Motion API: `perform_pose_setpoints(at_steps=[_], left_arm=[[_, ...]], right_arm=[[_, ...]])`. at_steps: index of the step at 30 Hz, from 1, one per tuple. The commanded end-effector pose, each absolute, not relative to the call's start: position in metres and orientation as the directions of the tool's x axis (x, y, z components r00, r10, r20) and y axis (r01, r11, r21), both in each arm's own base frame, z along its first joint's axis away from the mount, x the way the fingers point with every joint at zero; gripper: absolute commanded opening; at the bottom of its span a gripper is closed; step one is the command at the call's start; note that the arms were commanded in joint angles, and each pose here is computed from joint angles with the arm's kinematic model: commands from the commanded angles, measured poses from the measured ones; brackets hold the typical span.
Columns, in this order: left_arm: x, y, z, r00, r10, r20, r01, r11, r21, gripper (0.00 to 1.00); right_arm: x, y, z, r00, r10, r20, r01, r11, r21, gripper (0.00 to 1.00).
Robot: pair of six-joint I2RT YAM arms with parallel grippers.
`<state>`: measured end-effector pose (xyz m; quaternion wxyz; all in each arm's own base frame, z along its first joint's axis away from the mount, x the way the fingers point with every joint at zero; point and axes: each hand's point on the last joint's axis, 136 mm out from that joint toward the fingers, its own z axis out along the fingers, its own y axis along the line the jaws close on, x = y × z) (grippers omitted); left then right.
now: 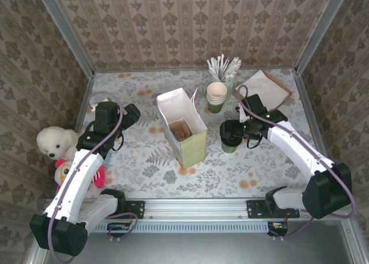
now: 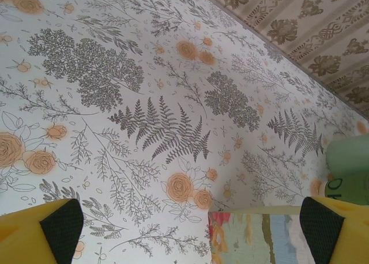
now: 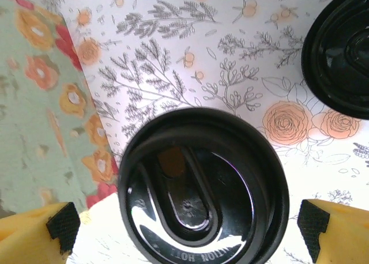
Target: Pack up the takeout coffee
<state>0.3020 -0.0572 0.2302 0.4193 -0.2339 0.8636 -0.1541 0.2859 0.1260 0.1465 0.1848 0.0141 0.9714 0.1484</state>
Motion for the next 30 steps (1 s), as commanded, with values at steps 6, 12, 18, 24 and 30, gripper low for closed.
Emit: perform_pose_setpoints(at_steps=[6,12,18,24,30], left_arm=[[0.298,-0.048,0.235,-0.504,-0.551,-0.666,-0.292,0.834,-0.468,1.0],[0.295,-0.044,0.235,-0.505,-0.549,-0.666,-0.299,0.835,-0.462,1.0],[0.295,-0.044,0.234,-0.506,-0.549,-0.665,-0.295,0.835,-0.464,1.0],[0.295,-0.045,0.233,-0.51,-0.544,-0.666,-0.288,0.838,-0.464,1.0],[0.295,-0.044,0.232,-0.512,-0.541,-0.667,-0.289,0.84,-0.459,1.0]], right_arm=[[0.28,0.116,0.133,-0.973,0.066,-0.222,0.041,0.993,0.113,1.0],[0.285,0.124,0.133,-0.98,0.021,-0.2,0.006,0.997,0.075,1.0],[0.283,0.13,0.127,-0.991,0.016,-0.134,0.008,0.998,0.064,1.0],[0.281,0.132,0.123,-0.994,-0.011,-0.107,-0.013,1.0,0.021,1.0],[0.279,0.131,0.115,-0.996,-0.015,-0.083,-0.015,1.0,0.005,1.0]])
